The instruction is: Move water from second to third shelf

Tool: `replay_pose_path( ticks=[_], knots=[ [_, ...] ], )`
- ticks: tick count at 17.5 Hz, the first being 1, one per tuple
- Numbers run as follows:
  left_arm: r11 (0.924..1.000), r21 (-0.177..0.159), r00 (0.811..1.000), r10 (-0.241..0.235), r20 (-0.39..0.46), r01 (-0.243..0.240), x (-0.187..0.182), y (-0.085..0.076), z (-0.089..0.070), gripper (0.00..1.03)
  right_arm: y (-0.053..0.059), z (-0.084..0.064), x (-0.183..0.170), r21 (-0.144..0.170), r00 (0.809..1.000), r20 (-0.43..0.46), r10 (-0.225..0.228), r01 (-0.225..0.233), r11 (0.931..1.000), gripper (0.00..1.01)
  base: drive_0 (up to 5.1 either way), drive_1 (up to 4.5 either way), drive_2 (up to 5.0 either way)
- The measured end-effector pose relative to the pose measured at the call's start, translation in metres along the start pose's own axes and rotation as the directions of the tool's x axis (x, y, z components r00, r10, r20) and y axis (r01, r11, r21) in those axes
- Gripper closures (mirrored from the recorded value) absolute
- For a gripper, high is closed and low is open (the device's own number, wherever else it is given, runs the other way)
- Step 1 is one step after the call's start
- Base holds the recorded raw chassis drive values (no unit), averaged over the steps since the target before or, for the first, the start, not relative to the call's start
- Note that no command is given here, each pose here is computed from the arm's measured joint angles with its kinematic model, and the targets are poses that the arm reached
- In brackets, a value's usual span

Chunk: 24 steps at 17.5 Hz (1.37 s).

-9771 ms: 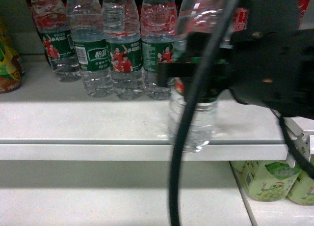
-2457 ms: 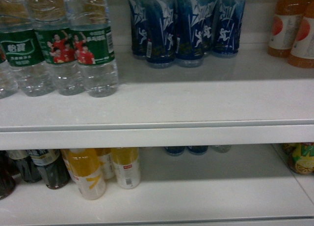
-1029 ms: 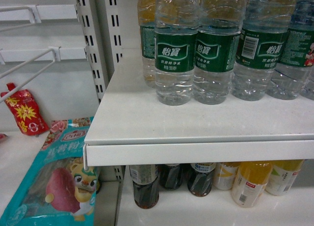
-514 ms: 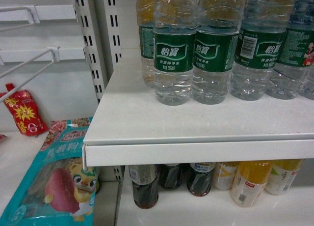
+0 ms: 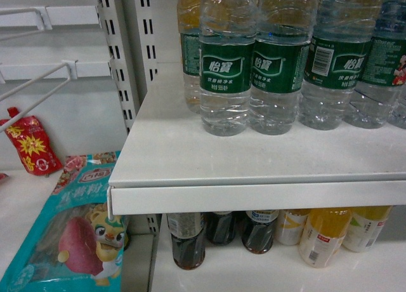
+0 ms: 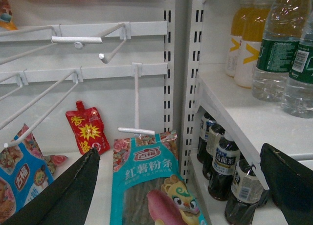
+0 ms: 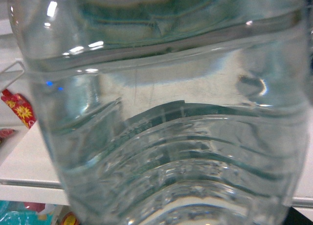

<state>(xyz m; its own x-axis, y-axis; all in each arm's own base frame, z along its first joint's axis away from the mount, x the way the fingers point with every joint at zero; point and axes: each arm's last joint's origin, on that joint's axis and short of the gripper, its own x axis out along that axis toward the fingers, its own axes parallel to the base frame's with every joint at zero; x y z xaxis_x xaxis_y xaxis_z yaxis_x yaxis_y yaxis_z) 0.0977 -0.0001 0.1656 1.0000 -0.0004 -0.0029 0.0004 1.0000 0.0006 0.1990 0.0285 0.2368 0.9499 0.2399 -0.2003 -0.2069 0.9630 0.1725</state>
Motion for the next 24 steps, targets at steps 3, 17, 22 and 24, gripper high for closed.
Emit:
replay_pose_path(
  ticks=[3,17,22,24],
  knots=[
    [1.0,0.0,1.0,0.0,0.0,0.0,0.0,0.0,0.0,0.05,-0.003,-0.002,0.025,-0.025,0.999,-0.043,-0.025,0.024,0.9994,0.6,0.0,0.0,0.0],
    [1.0,0.0,1.0,0.0,0.0,0.0,0.0,0.0,0.0,0.05,0.027,0.012,0.11,-0.116,0.99,-0.142,0.014,-0.031,0.9927,0.6,0.0,0.0,0.0],
    [1.0,0.0,1.0,0.0,0.0,0.0,0.0,0.0,0.0,0.05,0.028,0.013,0.114,-0.115,0.99,-0.137,0.021,-0.037,0.9926,0.6,0.0,0.0,0.0],
    [1.0,0.0,1.0,0.0,0.0,0.0,0.0,0.0,0.0,0.05,0.028,0.012,0.117,-0.114,0.991,-0.132,0.028,-0.043,0.9926,0.6,0.0,0.0,0.0]
  ],
)
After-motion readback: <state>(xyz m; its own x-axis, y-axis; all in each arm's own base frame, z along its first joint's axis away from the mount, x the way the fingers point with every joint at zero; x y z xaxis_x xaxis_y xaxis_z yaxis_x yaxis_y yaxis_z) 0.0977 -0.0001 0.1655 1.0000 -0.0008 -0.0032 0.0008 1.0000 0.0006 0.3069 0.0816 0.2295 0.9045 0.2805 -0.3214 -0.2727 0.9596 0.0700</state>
